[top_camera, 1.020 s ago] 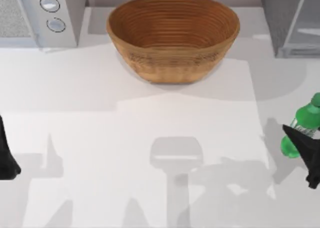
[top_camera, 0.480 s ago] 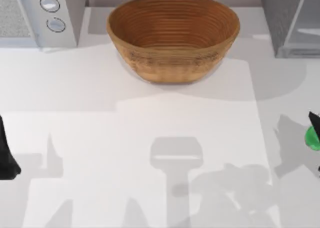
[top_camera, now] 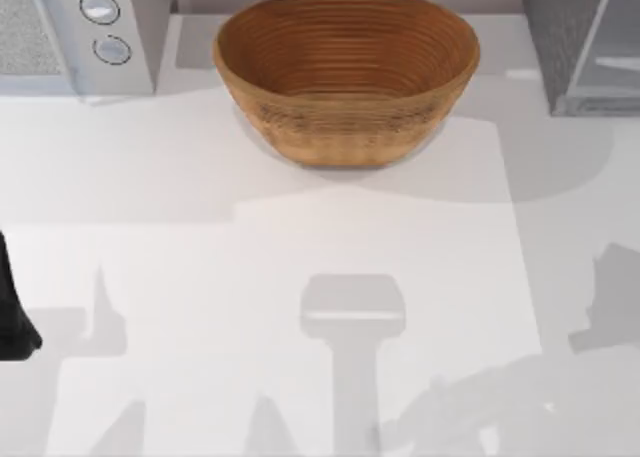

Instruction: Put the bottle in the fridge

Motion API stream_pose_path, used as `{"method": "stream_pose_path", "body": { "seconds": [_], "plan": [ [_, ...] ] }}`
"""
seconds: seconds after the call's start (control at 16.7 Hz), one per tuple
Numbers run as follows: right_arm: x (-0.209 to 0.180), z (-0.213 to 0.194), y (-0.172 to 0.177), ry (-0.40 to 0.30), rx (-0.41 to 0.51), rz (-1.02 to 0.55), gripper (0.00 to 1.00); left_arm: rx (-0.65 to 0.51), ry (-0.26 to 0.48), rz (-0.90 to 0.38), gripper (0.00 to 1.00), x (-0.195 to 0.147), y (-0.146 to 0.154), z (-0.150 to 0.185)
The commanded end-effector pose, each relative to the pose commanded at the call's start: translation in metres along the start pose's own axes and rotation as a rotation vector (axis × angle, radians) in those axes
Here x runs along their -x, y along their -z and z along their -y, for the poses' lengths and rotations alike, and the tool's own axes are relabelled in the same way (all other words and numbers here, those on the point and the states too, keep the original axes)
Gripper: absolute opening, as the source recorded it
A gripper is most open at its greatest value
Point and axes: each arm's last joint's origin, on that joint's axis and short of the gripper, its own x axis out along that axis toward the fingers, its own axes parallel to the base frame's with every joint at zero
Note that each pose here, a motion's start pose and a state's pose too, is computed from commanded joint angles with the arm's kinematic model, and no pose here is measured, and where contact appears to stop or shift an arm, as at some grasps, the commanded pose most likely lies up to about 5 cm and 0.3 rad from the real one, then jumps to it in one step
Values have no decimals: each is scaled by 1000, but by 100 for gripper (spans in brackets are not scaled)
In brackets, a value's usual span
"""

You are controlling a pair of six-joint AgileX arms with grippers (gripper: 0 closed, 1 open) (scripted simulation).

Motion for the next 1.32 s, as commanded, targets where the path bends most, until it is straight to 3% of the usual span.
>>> {"method": "stream_pose_path", "body": {
  "seconds": [0.24,0.42,0.9,1.32],
  "plan": [
    [17,0,1,126,-25,57,1,0,0,0,100,0,0,0],
    [23,0,5,183,-43,60,1,0,0,0,100,0,0,0],
    [24,1,3,191,-49,67,1,0,0,0,100,0,0,0],
    [6,14,-68,193,-37,177,1,0,0,0,100,0,0,0]
  ]
}}
